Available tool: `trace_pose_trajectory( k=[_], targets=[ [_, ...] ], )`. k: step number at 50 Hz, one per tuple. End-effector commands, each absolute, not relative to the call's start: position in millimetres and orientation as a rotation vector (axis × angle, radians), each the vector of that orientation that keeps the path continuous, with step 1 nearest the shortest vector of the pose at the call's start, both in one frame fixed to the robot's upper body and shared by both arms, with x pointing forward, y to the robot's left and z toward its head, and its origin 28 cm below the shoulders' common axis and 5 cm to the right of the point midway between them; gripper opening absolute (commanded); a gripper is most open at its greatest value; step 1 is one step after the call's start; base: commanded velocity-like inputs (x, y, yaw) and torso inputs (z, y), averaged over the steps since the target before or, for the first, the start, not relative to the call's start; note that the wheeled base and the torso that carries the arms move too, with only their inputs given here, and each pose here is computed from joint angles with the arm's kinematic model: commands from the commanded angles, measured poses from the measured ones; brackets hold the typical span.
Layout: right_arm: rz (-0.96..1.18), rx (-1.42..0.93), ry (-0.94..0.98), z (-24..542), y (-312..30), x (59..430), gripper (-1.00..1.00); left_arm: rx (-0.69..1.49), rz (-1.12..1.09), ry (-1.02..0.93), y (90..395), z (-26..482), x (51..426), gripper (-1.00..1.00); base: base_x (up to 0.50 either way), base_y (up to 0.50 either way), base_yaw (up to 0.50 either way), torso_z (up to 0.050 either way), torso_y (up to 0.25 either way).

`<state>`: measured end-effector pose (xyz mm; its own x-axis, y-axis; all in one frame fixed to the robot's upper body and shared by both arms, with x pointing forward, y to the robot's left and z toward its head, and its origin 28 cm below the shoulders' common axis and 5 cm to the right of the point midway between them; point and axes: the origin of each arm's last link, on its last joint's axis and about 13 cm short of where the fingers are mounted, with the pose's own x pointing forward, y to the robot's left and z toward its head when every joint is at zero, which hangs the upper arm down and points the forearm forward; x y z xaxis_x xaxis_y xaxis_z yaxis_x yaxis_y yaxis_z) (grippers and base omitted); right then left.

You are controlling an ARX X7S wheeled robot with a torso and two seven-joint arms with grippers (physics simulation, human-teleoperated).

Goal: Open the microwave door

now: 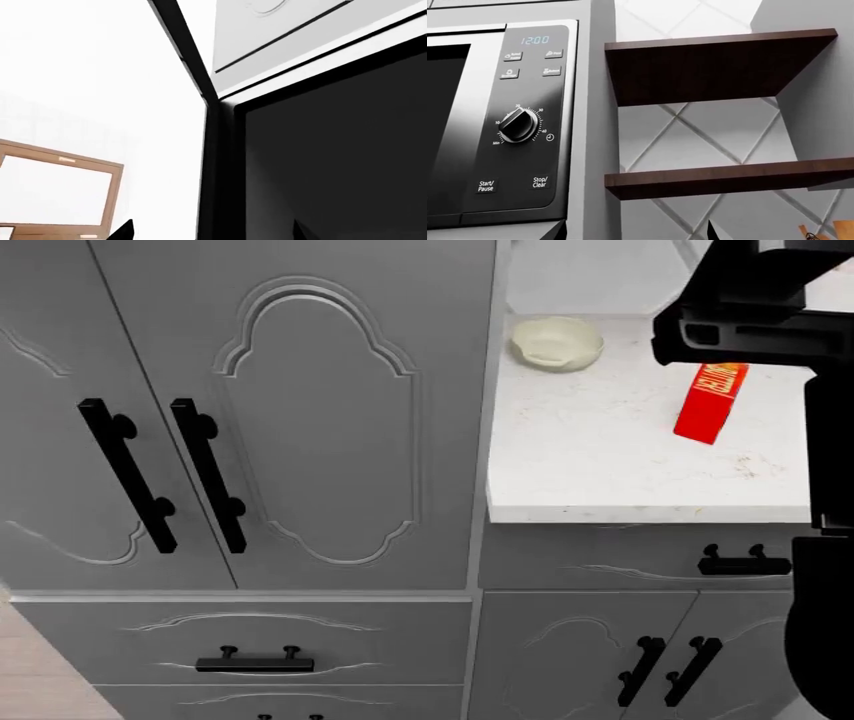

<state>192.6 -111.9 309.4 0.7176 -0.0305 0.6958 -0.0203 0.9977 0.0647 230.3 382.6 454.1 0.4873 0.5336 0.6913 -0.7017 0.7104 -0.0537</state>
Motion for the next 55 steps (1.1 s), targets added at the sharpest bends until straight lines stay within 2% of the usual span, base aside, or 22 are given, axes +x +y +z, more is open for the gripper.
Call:
trace_pose_trajectory(
  k=[1,22,36,55],
  targets=[
    [-0.001,0.069,-0.771,309.8,-110.6,192.3,1.00,0.285,0.843,-0.682,406.3,455.1,218.0,1.00,0.00,0.00,0.00,0.000,0.000],
    [0.003,0.060,-0.777,316.0,-108.9,191.0,1.00,0.334,0.985,-0.578,443.5,461.6,214.9,1.00,0.00,0.00,0.00,0.000,0.000],
    [0.012,0.063,-0.778,316.3,-106.2,191.6,1.00,0.357,1.096,-0.567,465.4,471.0,184.3,1.00,0.00,0.00,0.00,0.000,0.000],
    [0.018,0.051,-0.779,320.5,-102.5,191.8,1.00,0.387,1.203,-0.434,496.4,470.0,183.6,1.00,0.00,0.00,0.00,0.000,0.000]
  ],
)
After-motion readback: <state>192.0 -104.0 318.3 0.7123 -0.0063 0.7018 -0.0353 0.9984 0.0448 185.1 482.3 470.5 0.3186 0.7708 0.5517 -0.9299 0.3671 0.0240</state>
